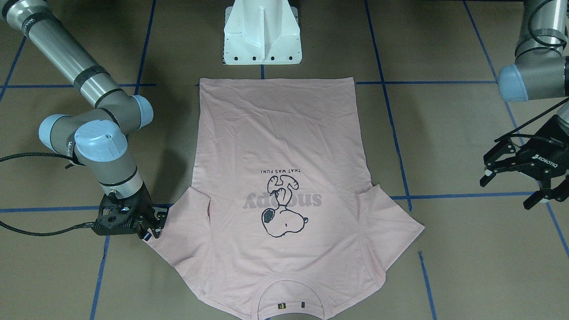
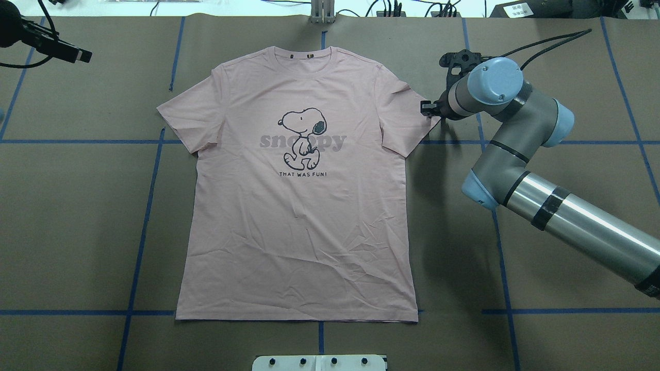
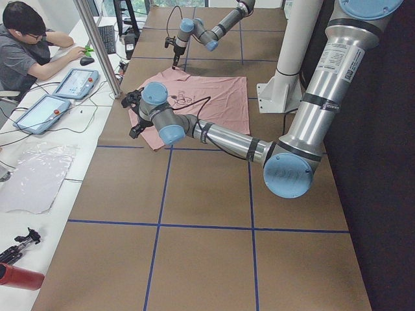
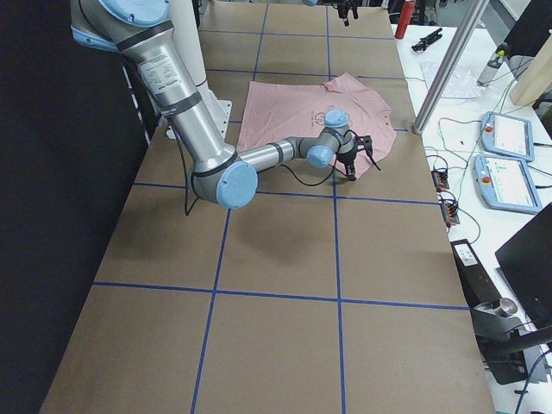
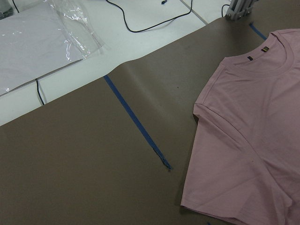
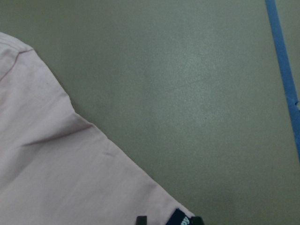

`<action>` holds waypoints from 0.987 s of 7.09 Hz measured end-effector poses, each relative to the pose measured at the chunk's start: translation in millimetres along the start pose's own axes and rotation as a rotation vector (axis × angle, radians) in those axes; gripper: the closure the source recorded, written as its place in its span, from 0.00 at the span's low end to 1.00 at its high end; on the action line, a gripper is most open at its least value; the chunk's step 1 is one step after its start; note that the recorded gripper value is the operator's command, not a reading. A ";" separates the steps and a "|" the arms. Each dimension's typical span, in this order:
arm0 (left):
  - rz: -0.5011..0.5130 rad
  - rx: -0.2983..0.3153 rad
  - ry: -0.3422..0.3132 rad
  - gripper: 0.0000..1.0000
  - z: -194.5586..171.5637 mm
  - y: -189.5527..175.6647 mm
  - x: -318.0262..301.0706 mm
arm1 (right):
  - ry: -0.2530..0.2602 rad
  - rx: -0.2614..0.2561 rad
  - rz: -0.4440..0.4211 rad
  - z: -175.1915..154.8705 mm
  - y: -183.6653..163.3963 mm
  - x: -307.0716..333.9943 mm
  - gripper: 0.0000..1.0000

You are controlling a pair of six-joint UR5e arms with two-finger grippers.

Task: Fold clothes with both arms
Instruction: 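Move the right gripper down to the sleeve nearest it, then tuck the sleeve under the shirt body with the right gripper, then withdraw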

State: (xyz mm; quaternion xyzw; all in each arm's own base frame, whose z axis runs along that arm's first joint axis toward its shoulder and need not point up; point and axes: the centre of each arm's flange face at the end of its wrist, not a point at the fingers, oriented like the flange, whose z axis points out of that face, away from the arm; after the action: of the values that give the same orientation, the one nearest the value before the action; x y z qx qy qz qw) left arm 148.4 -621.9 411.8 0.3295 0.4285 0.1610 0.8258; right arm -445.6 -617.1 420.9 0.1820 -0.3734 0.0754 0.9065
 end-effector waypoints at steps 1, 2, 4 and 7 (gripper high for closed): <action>0.001 0.000 0.000 0.00 0.0 0.0 0.0 | -0.003 0.004 0.002 -2.2 -2.9 -2.0 1.00; 0.001 0.000 0.000 0.00 0.0 0.0 0.0 | -0.009 0.008 0.004 -6.2 -7.7 -7.5 1.00; 0.001 0.000 0.000 0.00 -0.1 0.6 -0.1 | -0.003 0.001 0.017 -20.3 -22.8 -38.7 1.00; -0.001 -0.002 -0.001 0.00 0.2 2.2 -1.0 | 0.017 0.015 0.121 -50.2 -34.8 -135.2 1.00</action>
State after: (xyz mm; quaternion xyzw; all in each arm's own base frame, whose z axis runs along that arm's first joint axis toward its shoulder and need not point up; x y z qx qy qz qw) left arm 148.0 -621.0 414.1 0.3284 0.4280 0.1611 0.8264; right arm -499.5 -629.9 283.3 0.1653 -0.3755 0.1342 0.9021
